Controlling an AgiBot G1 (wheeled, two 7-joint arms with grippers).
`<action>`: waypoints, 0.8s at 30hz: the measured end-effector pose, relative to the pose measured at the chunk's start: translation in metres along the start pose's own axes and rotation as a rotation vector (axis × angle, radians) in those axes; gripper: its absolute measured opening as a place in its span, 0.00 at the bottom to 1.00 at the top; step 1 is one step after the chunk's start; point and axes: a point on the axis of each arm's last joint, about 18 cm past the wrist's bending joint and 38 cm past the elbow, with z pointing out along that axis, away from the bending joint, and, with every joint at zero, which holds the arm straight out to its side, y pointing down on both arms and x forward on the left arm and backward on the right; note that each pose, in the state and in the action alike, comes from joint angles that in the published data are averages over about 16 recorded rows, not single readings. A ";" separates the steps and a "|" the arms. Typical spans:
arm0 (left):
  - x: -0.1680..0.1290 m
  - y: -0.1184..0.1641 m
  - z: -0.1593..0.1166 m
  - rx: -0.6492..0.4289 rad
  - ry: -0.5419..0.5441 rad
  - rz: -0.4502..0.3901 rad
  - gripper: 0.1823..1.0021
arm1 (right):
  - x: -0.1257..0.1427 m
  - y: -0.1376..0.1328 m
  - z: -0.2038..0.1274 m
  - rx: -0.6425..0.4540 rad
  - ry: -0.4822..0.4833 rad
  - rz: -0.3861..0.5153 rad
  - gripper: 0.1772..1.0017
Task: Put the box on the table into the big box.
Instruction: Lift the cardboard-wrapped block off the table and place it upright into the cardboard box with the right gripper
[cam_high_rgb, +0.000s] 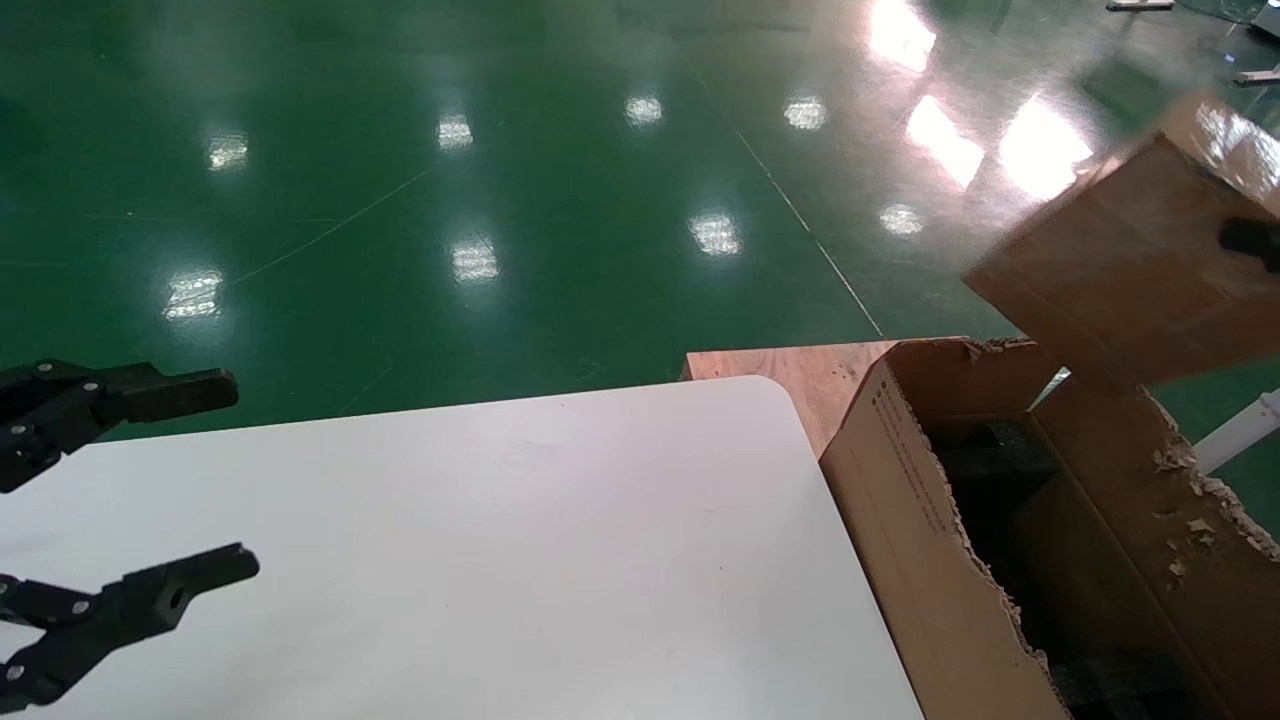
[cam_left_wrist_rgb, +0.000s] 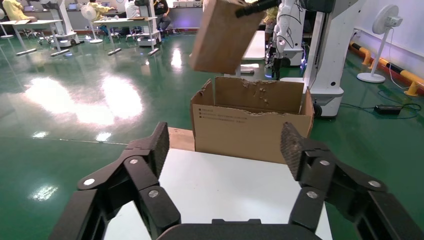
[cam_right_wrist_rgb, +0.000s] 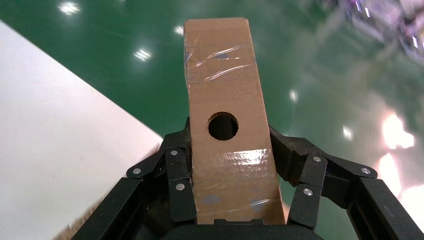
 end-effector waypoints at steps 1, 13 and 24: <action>0.000 0.000 0.000 0.000 0.000 0.000 0.83 | 0.002 0.007 -0.004 -0.014 0.016 0.024 0.34; 0.000 0.000 0.000 0.000 0.000 0.000 0.53 | 0.012 0.091 -0.033 -0.171 0.156 0.281 0.34; 0.000 0.000 0.000 0.000 0.000 0.000 0.23 | 0.006 0.141 -0.021 -0.299 0.200 0.462 0.34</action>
